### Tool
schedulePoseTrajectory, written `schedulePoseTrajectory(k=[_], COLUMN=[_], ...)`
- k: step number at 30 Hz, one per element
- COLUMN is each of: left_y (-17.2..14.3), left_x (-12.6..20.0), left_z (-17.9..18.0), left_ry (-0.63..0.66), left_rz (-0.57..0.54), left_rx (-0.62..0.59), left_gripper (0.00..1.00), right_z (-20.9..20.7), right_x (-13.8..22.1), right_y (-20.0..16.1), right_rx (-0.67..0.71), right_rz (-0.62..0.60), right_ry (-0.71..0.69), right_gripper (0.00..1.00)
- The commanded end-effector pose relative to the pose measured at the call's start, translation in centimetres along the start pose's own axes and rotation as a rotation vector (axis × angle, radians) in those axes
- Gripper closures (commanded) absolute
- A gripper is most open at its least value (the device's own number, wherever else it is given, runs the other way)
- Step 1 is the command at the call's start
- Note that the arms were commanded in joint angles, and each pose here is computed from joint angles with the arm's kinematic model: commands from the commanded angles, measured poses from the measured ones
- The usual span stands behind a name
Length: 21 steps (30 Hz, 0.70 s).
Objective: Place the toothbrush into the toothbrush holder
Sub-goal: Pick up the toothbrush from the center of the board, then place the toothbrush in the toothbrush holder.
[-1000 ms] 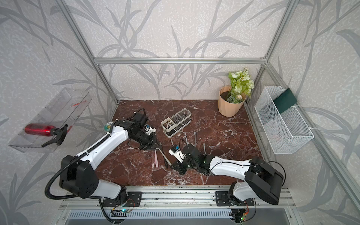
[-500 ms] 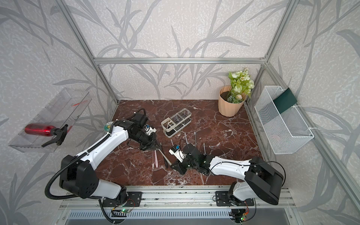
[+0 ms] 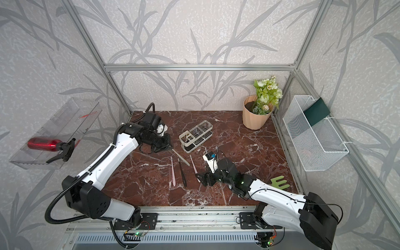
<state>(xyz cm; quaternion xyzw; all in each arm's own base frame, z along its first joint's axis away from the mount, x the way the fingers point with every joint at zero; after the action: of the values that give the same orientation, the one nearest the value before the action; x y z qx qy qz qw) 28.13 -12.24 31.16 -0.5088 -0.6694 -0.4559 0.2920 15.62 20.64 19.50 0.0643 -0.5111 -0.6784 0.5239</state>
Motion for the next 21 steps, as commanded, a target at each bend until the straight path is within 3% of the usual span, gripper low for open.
schedulePoseTrajectory(k=[1, 9, 21], left_y=[2.1, 5.7, 8.9], left_x=[1.4, 2.8, 0.5], left_z=[-0.6, -4.5, -7.5], left_ry=[0.137, 0.283, 0.398], left_rz=[-0.129, -0.287, -0.261], left_rx=[-0.060, -0.232, -0.348], left_gripper=[1.00, 1.00, 1.00], right_z=[-1.0, -1.5, -1.2], right_x=[0.5, 1.2, 1.6], right_y=[-0.6, -1.5, -1.7], right_rx=[-0.015, -0.055, -0.077], right_rz=[-0.026, -0.060, -0.067], right_ry=[-0.093, -0.089, -0.052], right_gripper=[0.10, 0.04, 0.02])
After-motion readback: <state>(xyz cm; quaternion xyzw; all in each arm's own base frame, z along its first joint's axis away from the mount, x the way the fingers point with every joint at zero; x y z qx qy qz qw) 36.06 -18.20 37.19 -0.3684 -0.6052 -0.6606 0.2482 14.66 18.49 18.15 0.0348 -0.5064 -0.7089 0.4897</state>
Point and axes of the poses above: each gripper's point midway between its finger pads, its own x axis back along the fingers, its own z axis along the line the jaws close on, y = z × x, the point moved 10 cm from there along x, back along the fingers, and after that the axes turned 8 degrees about -x, right-handed, at the moved point
